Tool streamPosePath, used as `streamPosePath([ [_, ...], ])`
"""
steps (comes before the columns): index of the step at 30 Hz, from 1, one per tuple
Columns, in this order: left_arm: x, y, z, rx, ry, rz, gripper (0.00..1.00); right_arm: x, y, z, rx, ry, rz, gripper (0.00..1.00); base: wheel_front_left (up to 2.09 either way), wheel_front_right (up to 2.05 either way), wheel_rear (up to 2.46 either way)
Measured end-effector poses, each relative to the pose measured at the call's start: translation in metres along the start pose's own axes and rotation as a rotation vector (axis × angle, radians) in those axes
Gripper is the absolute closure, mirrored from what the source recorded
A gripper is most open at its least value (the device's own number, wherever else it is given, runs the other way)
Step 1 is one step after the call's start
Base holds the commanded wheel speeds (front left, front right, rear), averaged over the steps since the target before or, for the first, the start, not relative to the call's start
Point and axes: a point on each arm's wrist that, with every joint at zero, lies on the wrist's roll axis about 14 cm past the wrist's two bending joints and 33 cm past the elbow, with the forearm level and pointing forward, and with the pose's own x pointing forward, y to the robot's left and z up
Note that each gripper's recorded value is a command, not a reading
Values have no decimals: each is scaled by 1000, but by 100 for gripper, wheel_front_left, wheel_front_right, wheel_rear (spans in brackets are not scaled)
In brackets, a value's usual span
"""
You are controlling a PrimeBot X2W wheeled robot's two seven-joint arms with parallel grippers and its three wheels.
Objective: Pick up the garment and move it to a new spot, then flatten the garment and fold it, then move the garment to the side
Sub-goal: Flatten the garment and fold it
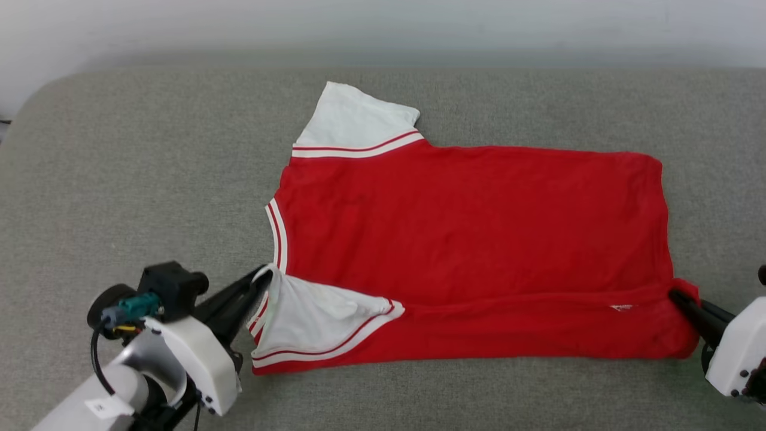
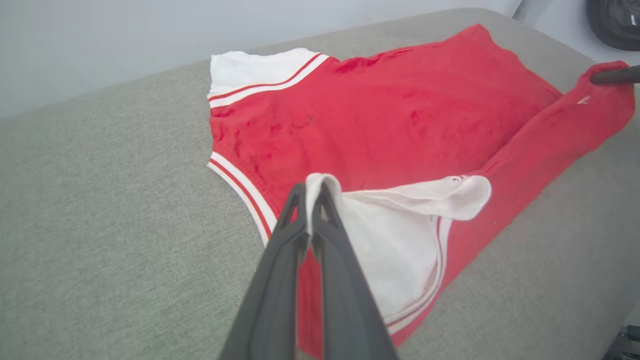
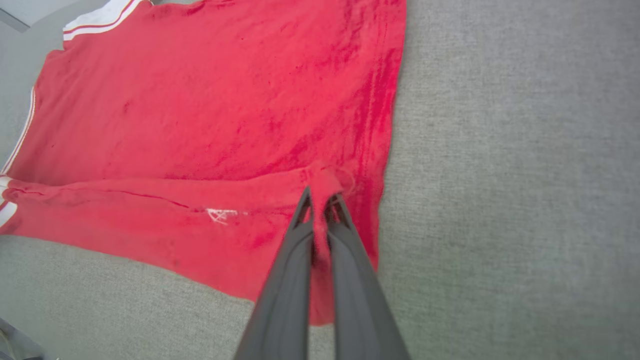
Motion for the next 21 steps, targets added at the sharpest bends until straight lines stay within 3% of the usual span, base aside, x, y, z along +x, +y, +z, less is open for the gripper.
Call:
streamPosePath([
  [12,45,27,-26,19,99,1,100,33,-8,-13,-21,94,-25,100,0,0,0],
  [13,47,28,-29,20,103,2,73,34,-10,-13,-23,96,-32,93,0,0,0],
  [14,49,30,-27,32,90,5,2,35,-13,-12,-30,91,-43,0,0,0,0],
  [21,51,45,-27,-11,23,93,0,39,-2,-3,-25,28,-30,0,0,0,0],
])
